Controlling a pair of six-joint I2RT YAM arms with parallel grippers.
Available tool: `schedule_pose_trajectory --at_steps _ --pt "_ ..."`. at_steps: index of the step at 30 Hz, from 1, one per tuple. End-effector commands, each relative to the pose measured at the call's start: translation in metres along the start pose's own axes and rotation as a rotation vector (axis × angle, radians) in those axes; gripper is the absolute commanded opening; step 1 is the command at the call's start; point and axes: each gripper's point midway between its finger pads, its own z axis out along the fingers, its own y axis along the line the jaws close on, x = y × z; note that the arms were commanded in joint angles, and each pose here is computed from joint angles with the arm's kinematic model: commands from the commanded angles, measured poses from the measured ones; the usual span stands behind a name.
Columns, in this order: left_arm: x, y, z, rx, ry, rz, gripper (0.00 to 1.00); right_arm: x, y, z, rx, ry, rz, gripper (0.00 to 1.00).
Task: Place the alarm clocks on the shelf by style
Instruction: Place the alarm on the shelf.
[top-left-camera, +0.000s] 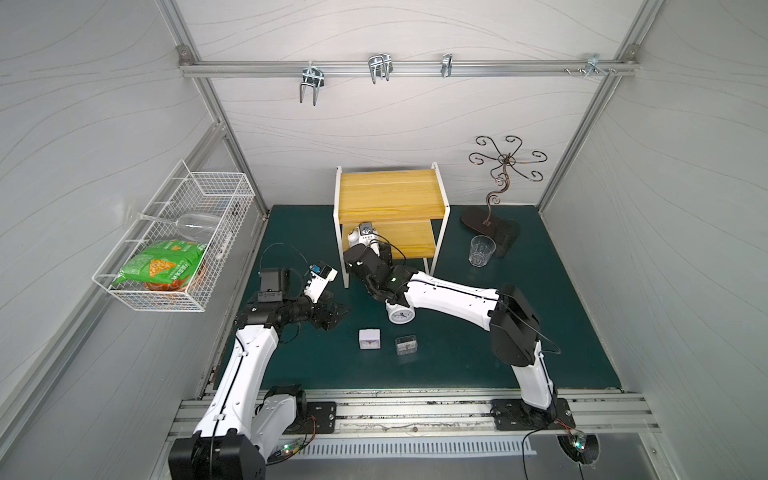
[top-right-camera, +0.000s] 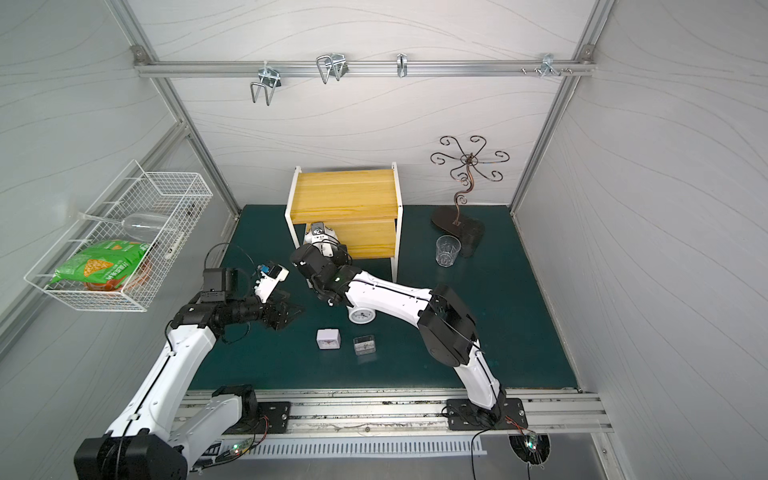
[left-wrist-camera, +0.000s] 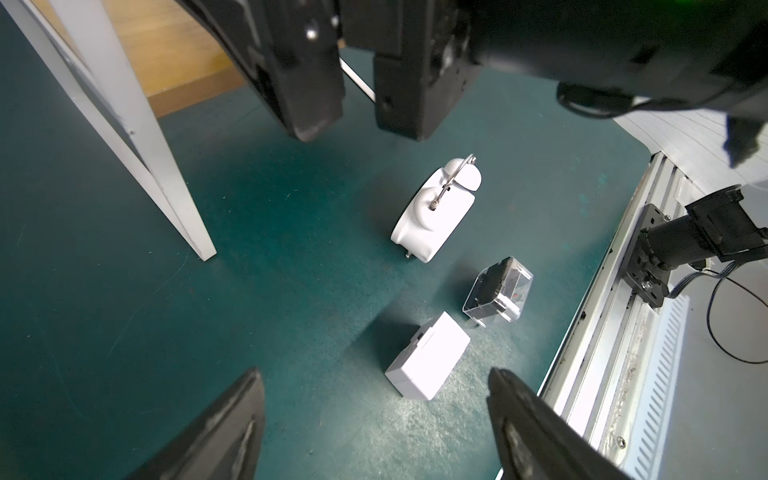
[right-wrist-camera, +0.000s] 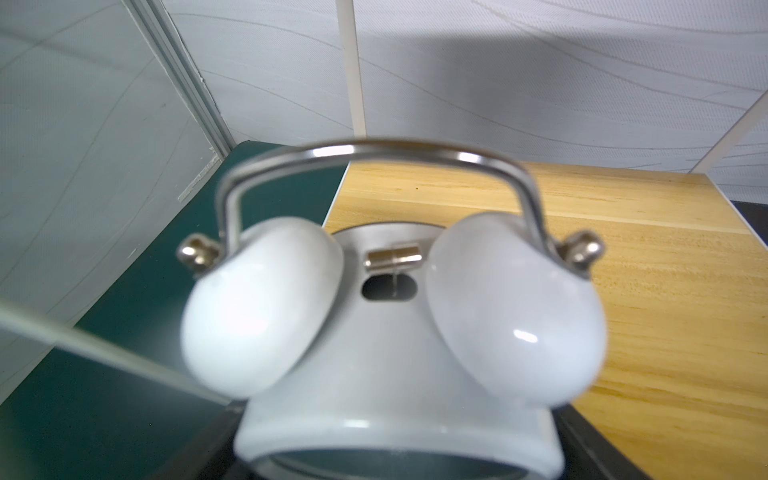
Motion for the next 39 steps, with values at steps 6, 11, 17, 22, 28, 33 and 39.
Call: schedule_pose_trajectory --at_steps 6,11,17,22,28,33,39 --pt "-0.008 -0.003 -0.004 0.016 -0.026 0.020 0.86 -0.022 -0.010 0.010 0.039 -0.094 0.096 0.71" --pt "-0.008 -0.004 -0.004 0.017 -0.026 0.022 0.86 -0.020 -0.014 0.012 0.060 -0.099 0.105 0.71" --pt "-0.008 -0.005 -0.004 0.019 -0.027 0.021 0.86 -0.016 -0.017 0.014 0.075 -0.105 0.118 0.71" --pt "-0.007 -0.005 -0.004 0.021 -0.026 0.019 0.86 -0.014 -0.016 0.017 0.074 -0.101 0.122 0.71" --pt "-0.007 -0.006 -0.004 0.026 -0.024 0.020 0.86 -0.016 -0.013 0.022 0.071 -0.111 0.118 0.71" --pt "-0.006 -0.006 -0.005 0.024 -0.022 0.018 0.86 -0.017 -0.015 0.027 0.081 -0.126 0.111 0.71" --pt "-0.006 -0.006 -0.005 0.027 -0.020 0.017 0.86 -0.020 -0.015 0.031 0.086 -0.137 0.101 0.72"
